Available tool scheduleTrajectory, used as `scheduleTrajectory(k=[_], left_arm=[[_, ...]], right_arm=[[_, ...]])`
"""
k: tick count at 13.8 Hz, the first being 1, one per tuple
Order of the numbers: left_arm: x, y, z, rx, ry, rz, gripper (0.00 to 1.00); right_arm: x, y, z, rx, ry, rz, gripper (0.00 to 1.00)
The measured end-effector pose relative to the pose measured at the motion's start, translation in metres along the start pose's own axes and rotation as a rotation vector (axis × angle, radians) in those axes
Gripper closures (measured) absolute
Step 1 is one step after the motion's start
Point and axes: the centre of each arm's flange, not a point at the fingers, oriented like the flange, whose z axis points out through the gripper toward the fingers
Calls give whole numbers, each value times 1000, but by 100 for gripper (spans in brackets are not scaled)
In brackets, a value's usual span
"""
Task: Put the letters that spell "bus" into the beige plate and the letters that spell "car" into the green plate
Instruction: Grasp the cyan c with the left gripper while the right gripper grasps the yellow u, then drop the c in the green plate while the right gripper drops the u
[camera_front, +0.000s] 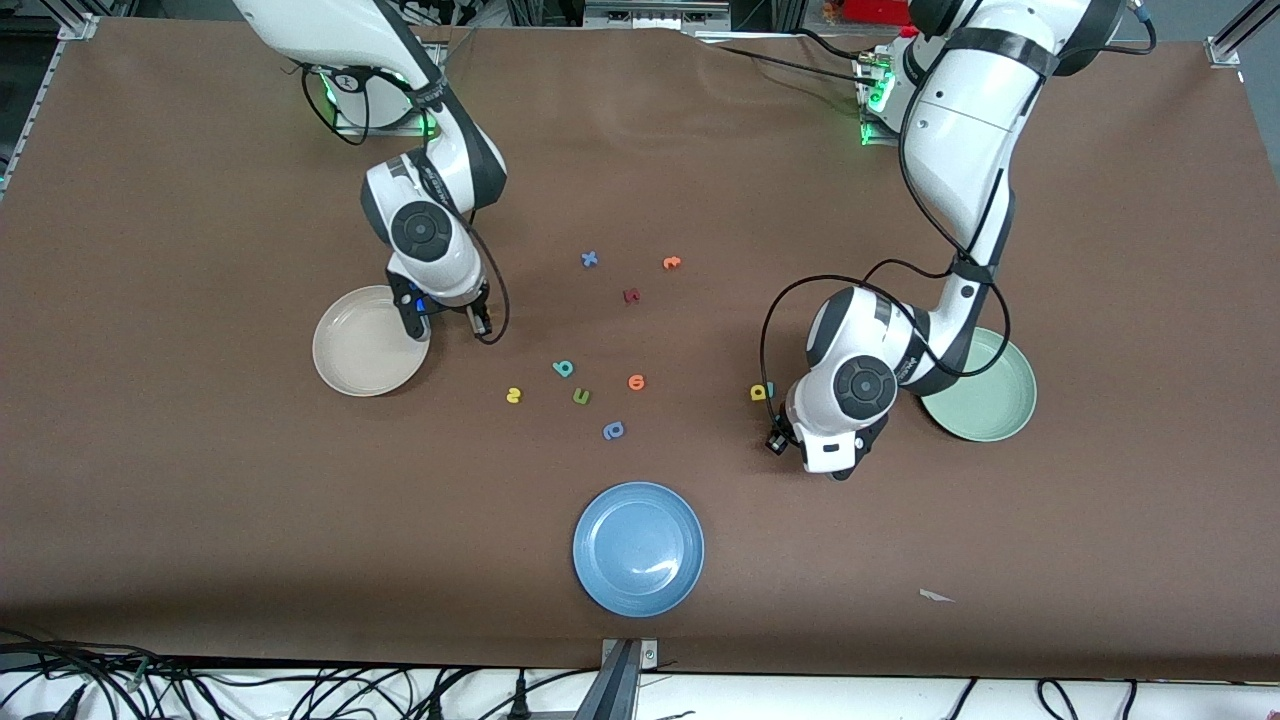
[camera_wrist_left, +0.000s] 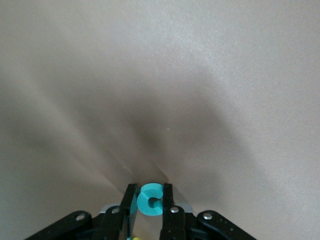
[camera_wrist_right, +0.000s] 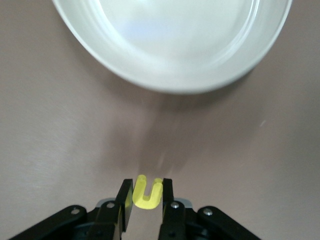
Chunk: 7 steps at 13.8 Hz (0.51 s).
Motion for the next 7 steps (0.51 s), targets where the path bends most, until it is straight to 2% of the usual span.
scheduleTrajectory(k=[3, 5, 7], left_arm=[[28, -27, -60, 87, -58, 122, 76], [52, -57, -96, 144, -116, 206, 76], [79, -84, -112, 179, -175, 286, 76]], right_arm=[[63, 1, -42, -29, 11, -115, 72], [93, 8, -41, -44, 11, -156, 72], [103, 14, -24, -60, 11, -176, 72]])
